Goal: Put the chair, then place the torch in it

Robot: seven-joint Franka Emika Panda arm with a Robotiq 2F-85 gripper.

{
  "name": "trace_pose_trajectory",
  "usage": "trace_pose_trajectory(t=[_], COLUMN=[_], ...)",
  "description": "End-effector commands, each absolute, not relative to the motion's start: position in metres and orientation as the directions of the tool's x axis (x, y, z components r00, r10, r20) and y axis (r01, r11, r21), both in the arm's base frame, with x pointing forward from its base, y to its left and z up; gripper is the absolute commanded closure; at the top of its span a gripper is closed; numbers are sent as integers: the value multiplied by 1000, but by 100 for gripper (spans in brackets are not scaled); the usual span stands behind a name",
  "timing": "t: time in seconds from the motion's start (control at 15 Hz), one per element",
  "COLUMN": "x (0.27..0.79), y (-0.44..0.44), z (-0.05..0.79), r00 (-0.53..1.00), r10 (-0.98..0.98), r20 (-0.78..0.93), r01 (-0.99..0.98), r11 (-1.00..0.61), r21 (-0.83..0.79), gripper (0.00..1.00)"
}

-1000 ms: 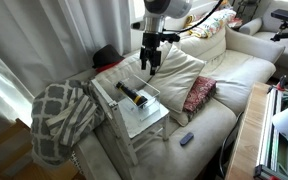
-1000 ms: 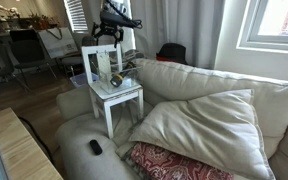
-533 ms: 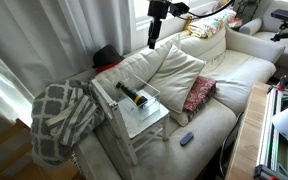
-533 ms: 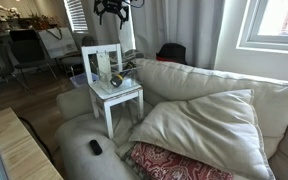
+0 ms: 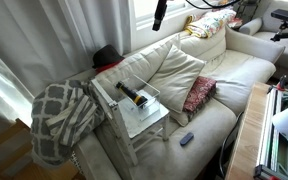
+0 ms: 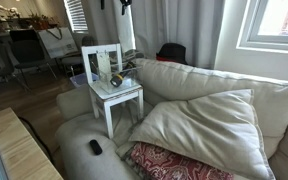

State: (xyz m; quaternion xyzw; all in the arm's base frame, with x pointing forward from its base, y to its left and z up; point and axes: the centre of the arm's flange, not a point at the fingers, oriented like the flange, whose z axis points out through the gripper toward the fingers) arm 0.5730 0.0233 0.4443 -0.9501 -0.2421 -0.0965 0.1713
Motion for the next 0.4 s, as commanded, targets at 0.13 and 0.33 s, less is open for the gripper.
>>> trace_pose_trajectory(t=[0.13,0.33], x=[571,570], y=[23,24], z=[445,443], r00=[867,868], r10=[422,422], r20=[265,262], r01=[489,487], r11=[-826,-826], r21=[-281,-284], gripper=[0,0])
